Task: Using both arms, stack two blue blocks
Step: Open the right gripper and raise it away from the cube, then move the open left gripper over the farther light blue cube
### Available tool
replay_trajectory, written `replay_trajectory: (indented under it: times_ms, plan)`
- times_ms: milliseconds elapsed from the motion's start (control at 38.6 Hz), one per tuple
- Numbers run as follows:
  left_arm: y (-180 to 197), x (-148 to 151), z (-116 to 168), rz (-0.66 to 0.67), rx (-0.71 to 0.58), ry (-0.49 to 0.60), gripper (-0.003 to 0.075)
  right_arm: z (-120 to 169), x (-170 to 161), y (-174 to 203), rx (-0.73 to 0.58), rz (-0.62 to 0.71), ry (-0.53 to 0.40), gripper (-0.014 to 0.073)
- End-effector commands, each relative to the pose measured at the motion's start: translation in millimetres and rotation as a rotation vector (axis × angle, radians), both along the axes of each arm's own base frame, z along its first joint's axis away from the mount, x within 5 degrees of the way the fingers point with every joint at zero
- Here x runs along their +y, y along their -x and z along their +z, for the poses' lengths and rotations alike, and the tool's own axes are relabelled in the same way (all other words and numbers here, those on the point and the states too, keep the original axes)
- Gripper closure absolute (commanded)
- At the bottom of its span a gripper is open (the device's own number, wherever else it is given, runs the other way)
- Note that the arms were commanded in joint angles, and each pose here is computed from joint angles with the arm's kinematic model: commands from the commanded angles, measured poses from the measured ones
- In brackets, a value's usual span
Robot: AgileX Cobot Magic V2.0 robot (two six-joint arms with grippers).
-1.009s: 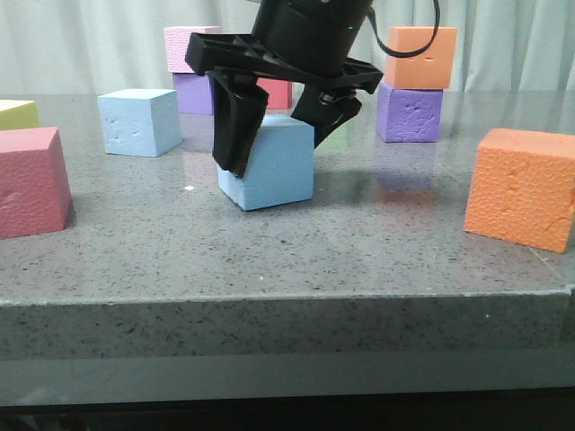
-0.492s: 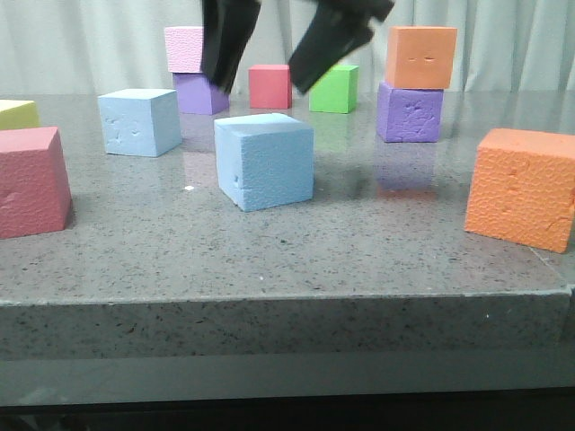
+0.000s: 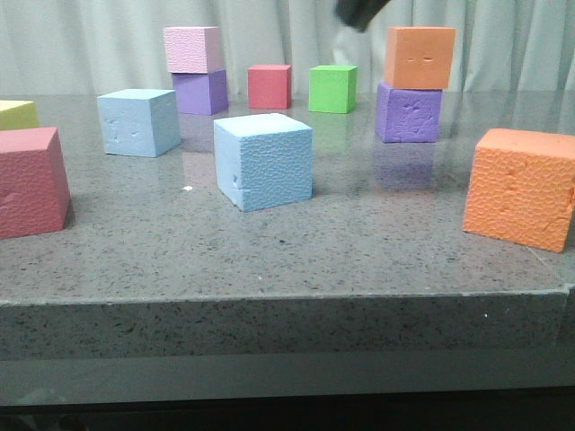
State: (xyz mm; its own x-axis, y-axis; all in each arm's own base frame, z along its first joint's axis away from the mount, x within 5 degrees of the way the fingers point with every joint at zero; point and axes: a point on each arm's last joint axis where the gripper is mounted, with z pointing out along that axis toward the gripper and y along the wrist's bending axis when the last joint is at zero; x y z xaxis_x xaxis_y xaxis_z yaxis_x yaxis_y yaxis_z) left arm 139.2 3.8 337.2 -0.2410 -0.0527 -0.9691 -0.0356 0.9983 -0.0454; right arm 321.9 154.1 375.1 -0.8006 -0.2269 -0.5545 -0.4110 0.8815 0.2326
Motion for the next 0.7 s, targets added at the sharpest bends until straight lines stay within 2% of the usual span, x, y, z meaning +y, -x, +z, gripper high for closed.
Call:
replay_trajectory:
  times_ms: [0, 155, 311, 673]
  plan:
    - [-1.5, 0.3, 17.8, 0.004, -0.103, 0.010, 0.0048, 33.1, -24.7, 14.3, -0.097, -0.055, -0.046, 0.0585]
    - [-1.5, 0.3, 17.8, 0.004, -0.103, 0.010, 0.0048, 28.4, -61.1, 29.4, -0.107, -0.159, -0.042, 0.0613]
    - [-1.5, 0.3, 17.8, 0.004, -0.103, 0.010, 0.0048, 14.6, -94.7, 63.9, -0.163, -0.247, -0.026, 0.0668]
    - [-1.6, 0.4, 18.6, 0.005, -0.112, 0.007, 0.0048, -46.0, -120.1, 170.7, -0.397, -0.314, -0.057, 0.0666]
